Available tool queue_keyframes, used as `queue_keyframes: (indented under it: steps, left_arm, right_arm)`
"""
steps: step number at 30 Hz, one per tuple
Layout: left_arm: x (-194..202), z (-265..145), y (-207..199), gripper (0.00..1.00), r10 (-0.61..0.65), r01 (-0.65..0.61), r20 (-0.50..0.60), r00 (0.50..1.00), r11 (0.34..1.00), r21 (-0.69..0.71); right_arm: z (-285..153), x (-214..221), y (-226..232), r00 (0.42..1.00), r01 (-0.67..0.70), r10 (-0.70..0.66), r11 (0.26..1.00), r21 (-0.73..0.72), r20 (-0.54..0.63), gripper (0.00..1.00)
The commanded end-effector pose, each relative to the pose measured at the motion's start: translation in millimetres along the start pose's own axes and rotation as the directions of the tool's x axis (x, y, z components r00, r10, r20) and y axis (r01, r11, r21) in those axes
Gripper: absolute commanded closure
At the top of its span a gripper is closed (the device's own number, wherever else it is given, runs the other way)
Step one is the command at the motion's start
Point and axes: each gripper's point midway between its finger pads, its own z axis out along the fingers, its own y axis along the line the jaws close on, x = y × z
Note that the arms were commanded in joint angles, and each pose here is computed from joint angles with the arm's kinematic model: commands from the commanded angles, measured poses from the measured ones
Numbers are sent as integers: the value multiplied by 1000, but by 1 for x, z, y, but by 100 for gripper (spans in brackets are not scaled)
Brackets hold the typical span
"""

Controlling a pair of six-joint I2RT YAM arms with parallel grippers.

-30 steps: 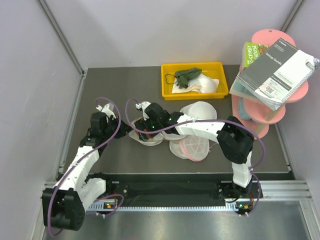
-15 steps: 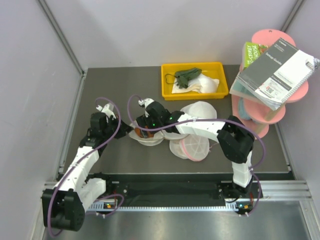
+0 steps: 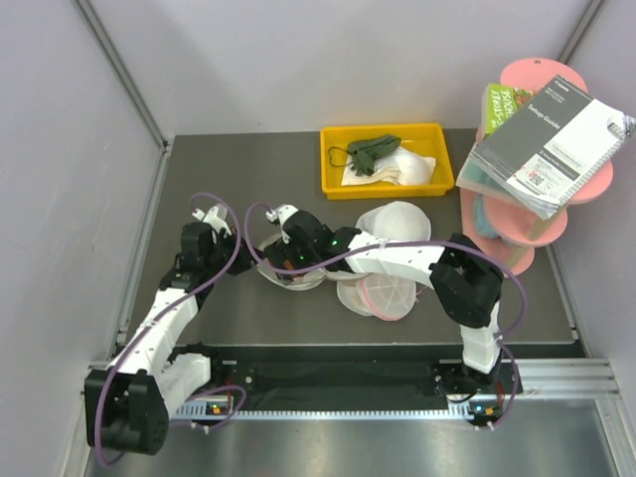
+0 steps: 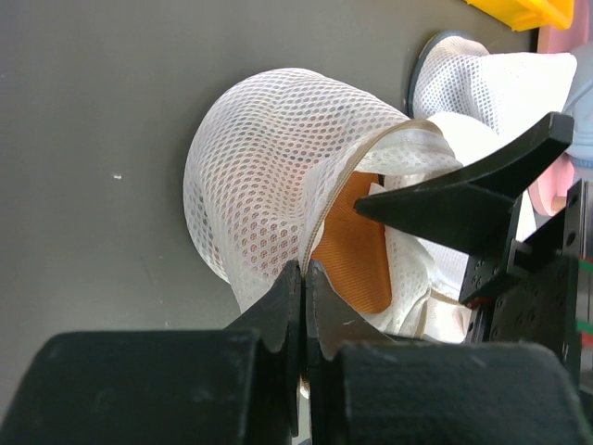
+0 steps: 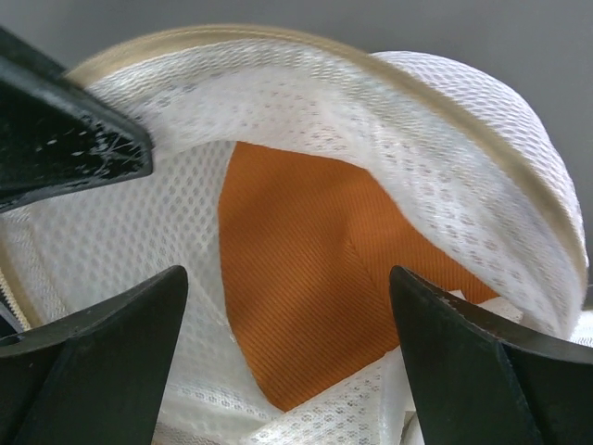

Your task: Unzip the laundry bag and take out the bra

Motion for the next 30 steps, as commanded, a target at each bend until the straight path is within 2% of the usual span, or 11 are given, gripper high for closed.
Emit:
queue_keyframes:
  steps: [1, 7, 13, 14, 16, 17, 19, 20, 30]
  left_arm:
    - [-17, 1, -16, 100, 30, -33, 49, 998, 998, 56]
    - [-16, 0, -16, 100, 29, -32, 48, 998, 998, 56]
    - [-14, -2, -14, 100, 35, -37, 47, 998, 998, 47]
    - [-12, -2, -13, 100, 35, -37, 42, 999, 998, 45]
    - [-11, -1, -12, 100, 32, -34, 39, 999, 999, 42]
    - [-11, -1, -11, 100, 31, -32, 36, 999, 999, 40]
    - [-9, 0, -9, 100, 28, -30, 32, 999, 999, 37]
    - [-9, 0, -9, 100, 26, -27, 30, 999, 999, 37]
    - [-7, 4, -6, 100, 24, -25, 17, 1000, 999, 29]
  right_arm:
    - [3, 17, 5, 999, 38, -37, 999, 11, -37, 9]
    - [18, 26, -11, 998, 35, -30, 994, 99, -56, 11]
    - [22, 23, -18, 999, 9, -3, 989, 147, -38, 45]
    - [20, 20, -17, 1000, 6, -2, 990, 144, -28, 56]
    - [13, 10, -16, 1000, 0, -1, 990, 141, 3, 70]
    - [10, 5, -14, 1000, 1, -4, 991, 135, 20, 79]
    - [1, -5, -11, 999, 1, -7, 993, 120, 51, 89]
    - [-2, -11, -9, 997, -1, -7, 994, 111, 72, 98]
    - [-43, -43, 12, 981, -8, 11, 1000, -12, 194, 100]
